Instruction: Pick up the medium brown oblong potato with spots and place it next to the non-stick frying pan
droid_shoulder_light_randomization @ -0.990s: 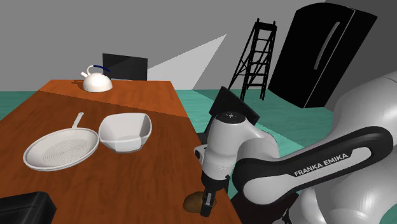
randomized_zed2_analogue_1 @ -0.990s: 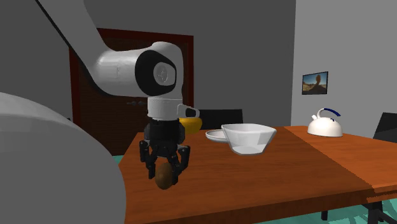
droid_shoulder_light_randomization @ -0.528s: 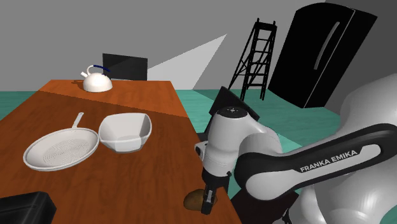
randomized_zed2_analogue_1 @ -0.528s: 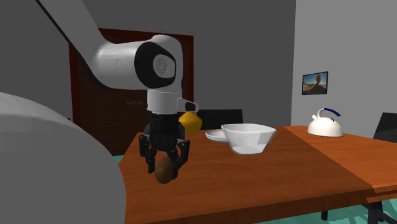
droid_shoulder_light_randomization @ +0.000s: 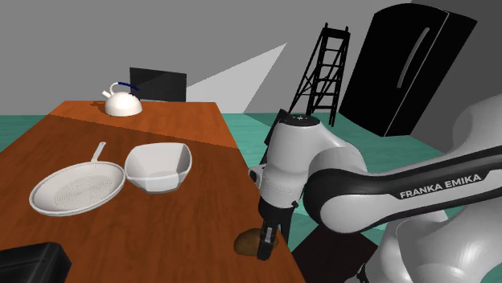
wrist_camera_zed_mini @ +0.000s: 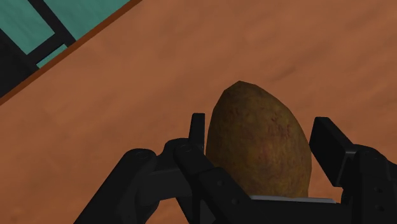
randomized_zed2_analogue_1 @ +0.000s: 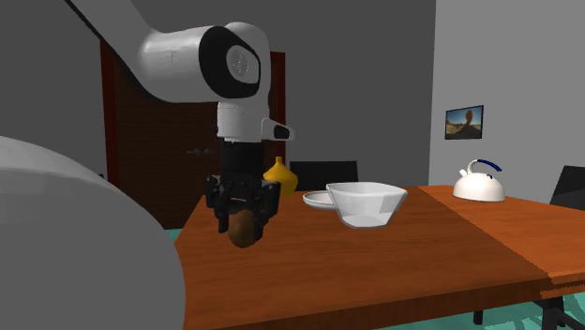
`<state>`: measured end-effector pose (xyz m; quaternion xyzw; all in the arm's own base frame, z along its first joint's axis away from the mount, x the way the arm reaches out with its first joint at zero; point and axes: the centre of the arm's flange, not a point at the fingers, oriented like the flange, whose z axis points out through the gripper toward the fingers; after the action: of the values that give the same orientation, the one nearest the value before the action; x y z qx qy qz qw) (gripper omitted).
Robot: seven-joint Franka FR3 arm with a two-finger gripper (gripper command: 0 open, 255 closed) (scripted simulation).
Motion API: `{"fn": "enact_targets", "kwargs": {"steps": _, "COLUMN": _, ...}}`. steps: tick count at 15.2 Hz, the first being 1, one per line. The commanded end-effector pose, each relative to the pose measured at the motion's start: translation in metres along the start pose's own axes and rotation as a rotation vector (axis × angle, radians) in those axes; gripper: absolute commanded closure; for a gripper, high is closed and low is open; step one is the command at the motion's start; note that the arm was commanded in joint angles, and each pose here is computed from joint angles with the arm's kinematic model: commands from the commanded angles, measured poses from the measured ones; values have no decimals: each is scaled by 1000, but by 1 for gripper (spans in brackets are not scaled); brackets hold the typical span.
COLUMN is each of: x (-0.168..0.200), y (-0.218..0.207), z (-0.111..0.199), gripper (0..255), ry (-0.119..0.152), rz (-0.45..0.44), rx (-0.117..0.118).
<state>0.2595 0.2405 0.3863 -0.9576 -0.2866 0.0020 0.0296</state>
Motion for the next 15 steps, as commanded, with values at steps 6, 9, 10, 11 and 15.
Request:
{"fn": "enact_targets", "kwargs": {"steps": 6, "x": 1, "y": -3, "z": -36, "gripper": 255, "ry": -1, "rz": 0, "rx": 0}}
{"fn": "enact_targets", "kwargs": {"steps": 9, "x": 1, "y": -4, "z": -52, "gripper": 255, "ry": -1, "rz": 0, "rx": 0}}
{"fn": "enact_targets", "kwargs": {"steps": 10, "x": 1, "y": -5, "z": -57, "gripper": 255, "ry": -1, "rz": 0, "rx": 0}}
{"fn": "enact_targets", "kwargs": {"steps": 11, "x": 1, "y": -5, "z": -63, "gripper": 255, "ry": -1, "rz": 0, "rx": 0}}
{"fn": "enact_targets", "kwargs": {"steps": 15, "x": 1, "y": -6, "z": -80, "gripper": 255, "ry": -1, "rz": 0, "rx": 0}}
